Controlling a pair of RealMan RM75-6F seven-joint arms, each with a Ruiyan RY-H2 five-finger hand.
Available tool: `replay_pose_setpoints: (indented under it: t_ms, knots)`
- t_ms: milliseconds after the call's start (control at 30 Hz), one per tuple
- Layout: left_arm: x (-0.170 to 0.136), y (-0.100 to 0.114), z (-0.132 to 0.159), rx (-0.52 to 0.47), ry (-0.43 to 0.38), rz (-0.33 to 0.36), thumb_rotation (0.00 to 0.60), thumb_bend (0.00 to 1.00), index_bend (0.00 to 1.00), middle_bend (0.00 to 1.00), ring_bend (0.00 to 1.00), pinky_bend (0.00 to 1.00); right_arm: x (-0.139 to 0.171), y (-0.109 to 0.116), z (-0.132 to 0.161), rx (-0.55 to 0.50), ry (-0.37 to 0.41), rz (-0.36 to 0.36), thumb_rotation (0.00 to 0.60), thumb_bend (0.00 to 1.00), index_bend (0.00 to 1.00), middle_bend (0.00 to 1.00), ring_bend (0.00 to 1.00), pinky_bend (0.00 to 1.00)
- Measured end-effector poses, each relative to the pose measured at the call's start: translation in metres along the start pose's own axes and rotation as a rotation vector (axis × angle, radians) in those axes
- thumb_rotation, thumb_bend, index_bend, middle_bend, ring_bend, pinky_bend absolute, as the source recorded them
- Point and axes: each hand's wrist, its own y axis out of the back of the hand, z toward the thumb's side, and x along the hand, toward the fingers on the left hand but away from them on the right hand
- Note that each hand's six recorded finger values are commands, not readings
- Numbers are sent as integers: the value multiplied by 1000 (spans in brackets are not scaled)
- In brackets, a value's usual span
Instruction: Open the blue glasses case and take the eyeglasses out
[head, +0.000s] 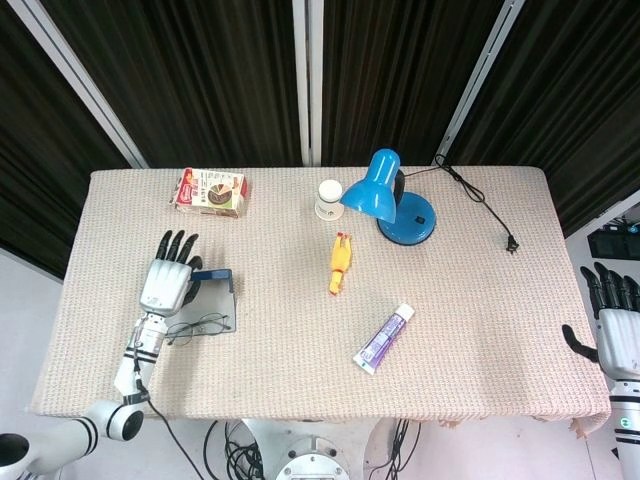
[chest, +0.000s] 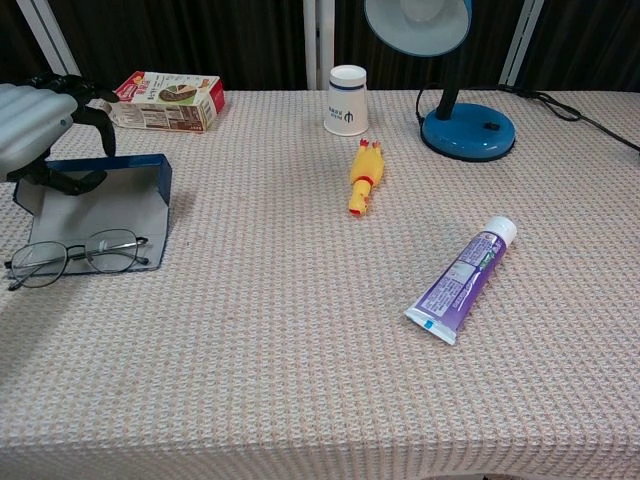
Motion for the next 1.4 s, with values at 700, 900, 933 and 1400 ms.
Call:
replay_pose_setpoints:
  t_ms: [700, 900, 933, 1400]
  knots:
    - [-41, 33, -3, -270, 89, -127, 600, 208, 202, 63, 0, 2, -1, -2, -3, -9, -4, 0, 600, 236, 0, 0, 0, 0]
    - [-78, 29, -2, -311, 109, -228, 600, 209, 217, 67, 0, 3, 0, -1, 0, -16, 9, -3, 600, 235, 0, 0, 0, 0]
    - [-82, 26, -1, -314, 109, -243, 600, 209, 221, 68, 0, 3, 0, -1, 0, -17, 9, -5, 600, 235, 0, 0, 0, 0]
    - [-86, 1, 16, -313, 121, -299, 600, 235, 303, 84, 0, 4, 2, 1, -4, -26, 7, -6, 600, 236, 0, 0, 0, 0]
